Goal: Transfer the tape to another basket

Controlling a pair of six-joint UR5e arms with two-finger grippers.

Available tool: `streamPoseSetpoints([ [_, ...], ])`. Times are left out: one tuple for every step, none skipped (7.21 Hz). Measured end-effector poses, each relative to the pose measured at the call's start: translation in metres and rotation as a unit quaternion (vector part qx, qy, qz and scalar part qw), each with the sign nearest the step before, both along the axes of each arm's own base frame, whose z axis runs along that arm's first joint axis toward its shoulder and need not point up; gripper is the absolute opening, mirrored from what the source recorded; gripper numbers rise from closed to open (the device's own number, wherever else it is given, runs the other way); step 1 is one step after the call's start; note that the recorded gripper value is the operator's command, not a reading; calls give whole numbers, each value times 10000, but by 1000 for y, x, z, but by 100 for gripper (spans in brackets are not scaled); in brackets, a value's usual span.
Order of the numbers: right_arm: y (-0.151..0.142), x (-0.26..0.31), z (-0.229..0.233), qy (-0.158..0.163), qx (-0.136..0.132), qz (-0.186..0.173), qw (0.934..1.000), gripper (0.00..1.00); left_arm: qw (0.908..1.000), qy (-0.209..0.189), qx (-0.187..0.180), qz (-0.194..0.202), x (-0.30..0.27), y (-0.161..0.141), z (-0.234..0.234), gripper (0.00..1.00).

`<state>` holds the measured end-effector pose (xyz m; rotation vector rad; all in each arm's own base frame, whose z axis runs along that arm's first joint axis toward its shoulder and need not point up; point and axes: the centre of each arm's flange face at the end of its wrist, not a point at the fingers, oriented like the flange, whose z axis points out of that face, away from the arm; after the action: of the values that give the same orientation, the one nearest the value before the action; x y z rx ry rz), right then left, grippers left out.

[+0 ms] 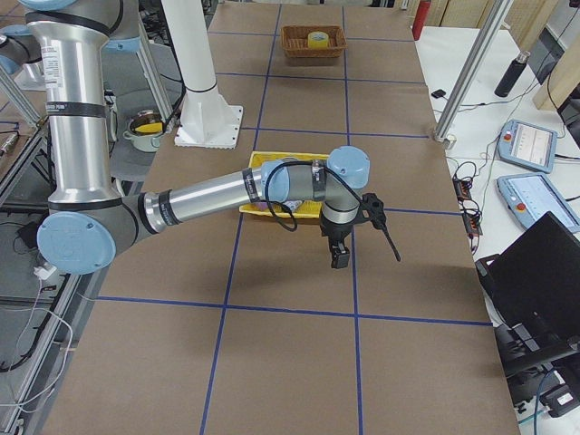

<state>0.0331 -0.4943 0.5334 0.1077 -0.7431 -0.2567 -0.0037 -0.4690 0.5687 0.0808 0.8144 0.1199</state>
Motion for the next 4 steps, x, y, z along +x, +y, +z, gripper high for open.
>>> streamPoseSetpoints([
  [-1, 0, -3, -5, 39, 0, 10000, 100, 10000, -3, -25, 3, 0, 0, 4, 98],
  [0, 0, -5, -4, 70, -1, 10000, 100, 10000, 1, -28, 2, 0, 0, 5, 98],
  [-1, 0, -6, 6, 89, -7, 10000, 100, 10000, 6, -33, -4, 0, 0, 5, 98],
  [-1, 0, -6, 15, 105, -15, 9999, 100, 10000, 28, -34, -4, 0, 0, 4, 98],
])
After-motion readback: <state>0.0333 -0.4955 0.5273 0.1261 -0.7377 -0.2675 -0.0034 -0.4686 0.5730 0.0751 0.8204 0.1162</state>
